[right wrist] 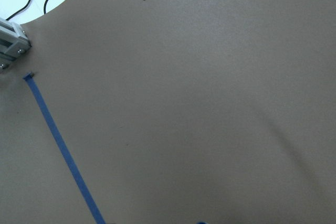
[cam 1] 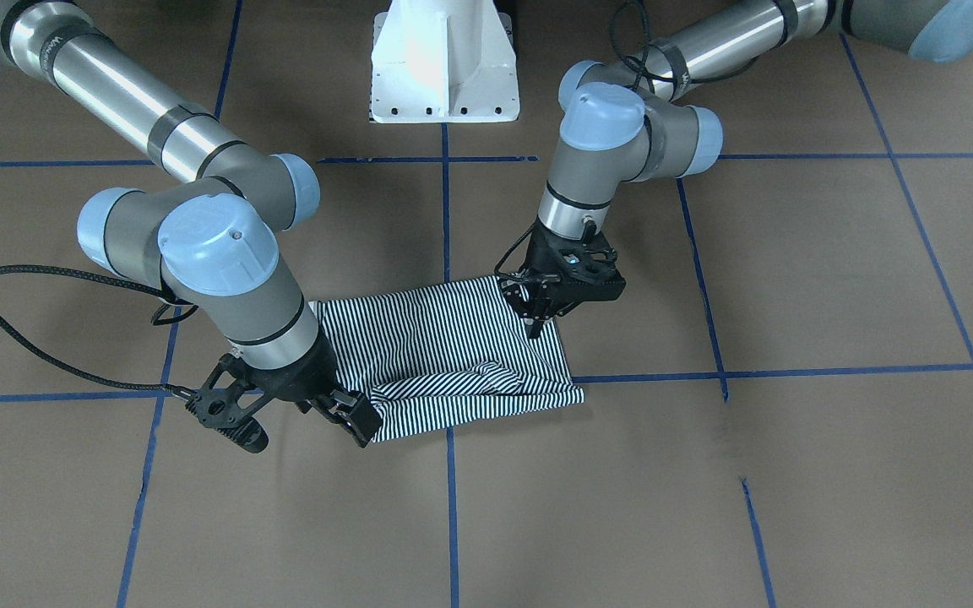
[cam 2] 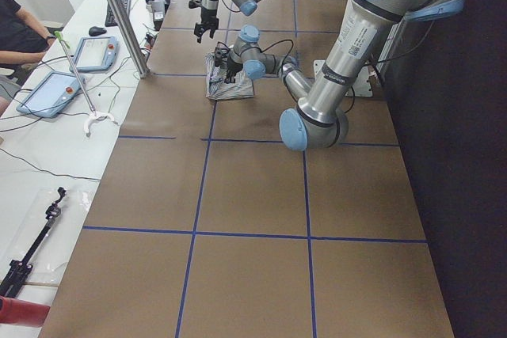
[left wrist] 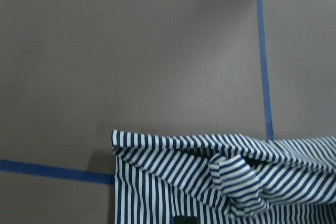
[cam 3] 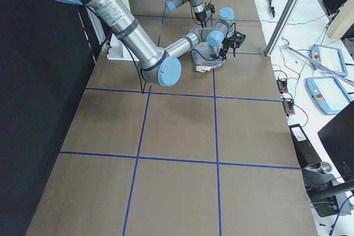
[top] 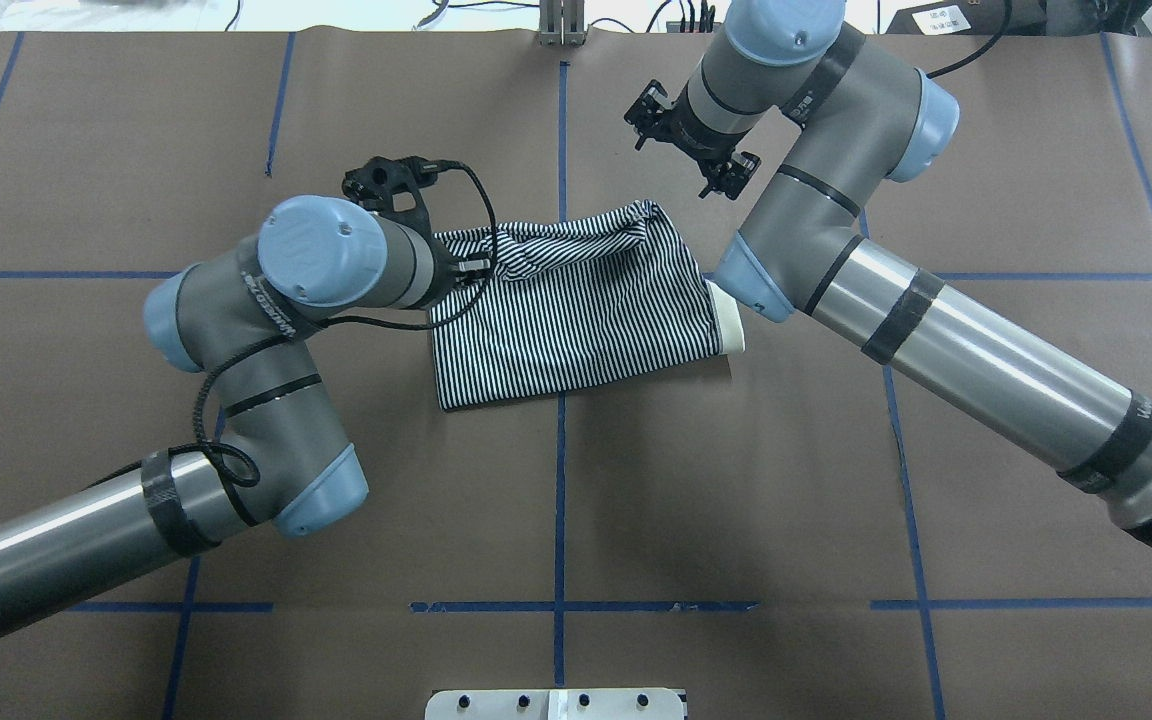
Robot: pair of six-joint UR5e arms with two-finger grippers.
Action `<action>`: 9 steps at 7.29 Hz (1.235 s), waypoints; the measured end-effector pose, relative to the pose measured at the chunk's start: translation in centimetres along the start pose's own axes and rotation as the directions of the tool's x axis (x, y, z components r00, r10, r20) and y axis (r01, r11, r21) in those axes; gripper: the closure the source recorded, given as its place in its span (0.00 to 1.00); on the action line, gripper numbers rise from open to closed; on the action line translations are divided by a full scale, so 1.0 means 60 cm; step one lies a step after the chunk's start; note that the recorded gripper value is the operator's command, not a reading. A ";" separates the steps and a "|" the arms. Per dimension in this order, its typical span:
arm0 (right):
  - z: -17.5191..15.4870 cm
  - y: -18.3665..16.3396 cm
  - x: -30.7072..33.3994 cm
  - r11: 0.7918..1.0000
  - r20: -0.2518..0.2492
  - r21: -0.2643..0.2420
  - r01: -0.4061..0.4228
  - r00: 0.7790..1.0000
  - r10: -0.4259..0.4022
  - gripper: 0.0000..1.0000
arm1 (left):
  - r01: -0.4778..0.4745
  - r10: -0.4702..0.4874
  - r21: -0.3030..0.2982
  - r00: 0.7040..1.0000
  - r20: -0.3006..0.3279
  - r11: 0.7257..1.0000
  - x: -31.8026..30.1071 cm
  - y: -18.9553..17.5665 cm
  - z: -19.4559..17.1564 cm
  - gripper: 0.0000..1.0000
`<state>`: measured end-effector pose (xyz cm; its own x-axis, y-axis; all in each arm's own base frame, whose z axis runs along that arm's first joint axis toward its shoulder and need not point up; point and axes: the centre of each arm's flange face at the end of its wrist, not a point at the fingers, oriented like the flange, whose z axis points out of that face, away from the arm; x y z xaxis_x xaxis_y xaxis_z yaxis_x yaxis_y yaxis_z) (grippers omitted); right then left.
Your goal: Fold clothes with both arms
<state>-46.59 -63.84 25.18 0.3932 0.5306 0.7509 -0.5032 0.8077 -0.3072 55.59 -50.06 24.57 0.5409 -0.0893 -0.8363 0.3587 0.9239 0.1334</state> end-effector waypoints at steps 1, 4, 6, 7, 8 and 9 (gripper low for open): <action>-0.006 0.002 0.017 1.000 0.005 -0.005 0.003 1.000 -0.003 0.00 | -0.024 0.024 -0.013 1.000 0.015 1.000 0.041 0.000 0.032 1.00; -0.005 -0.001 0.060 1.000 0.002 -0.008 0.005 1.000 -0.005 0.00 | -0.062 0.063 0.028 0.998 -0.031 0.998 0.068 -0.057 0.107 1.00; -0.004 -0.004 0.099 1.000 0.006 -0.008 0.019 1.000 -0.019 0.00 | -0.060 0.067 0.092 0.995 -0.069 0.994 0.076 -0.191 0.094 1.00; -0.001 0.001 0.107 1.000 0.006 -0.008 0.025 1.000 -0.025 0.00 | -0.066 0.074 0.110 0.994 -0.078 0.992 0.069 -0.236 0.080 1.00; 0.005 0.014 0.107 0.999 0.005 -0.011 0.033 0.999 -0.033 0.00 | -0.067 0.078 0.120 0.993 -0.086 0.991 0.068 -0.259 0.068 1.00; 0.014 0.034 0.102 0.999 0.005 -0.009 0.044 0.999 -0.044 0.00 | -0.067 0.080 0.123 0.992 -0.100 0.990 0.064 -0.272 0.053 1.00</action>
<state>-45.85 -59.15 29.64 0.4115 0.4932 0.7665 -0.4781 0.8328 -0.2791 54.20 -66.67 20.88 0.4891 0.0224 -0.8720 0.4120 0.8752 0.2536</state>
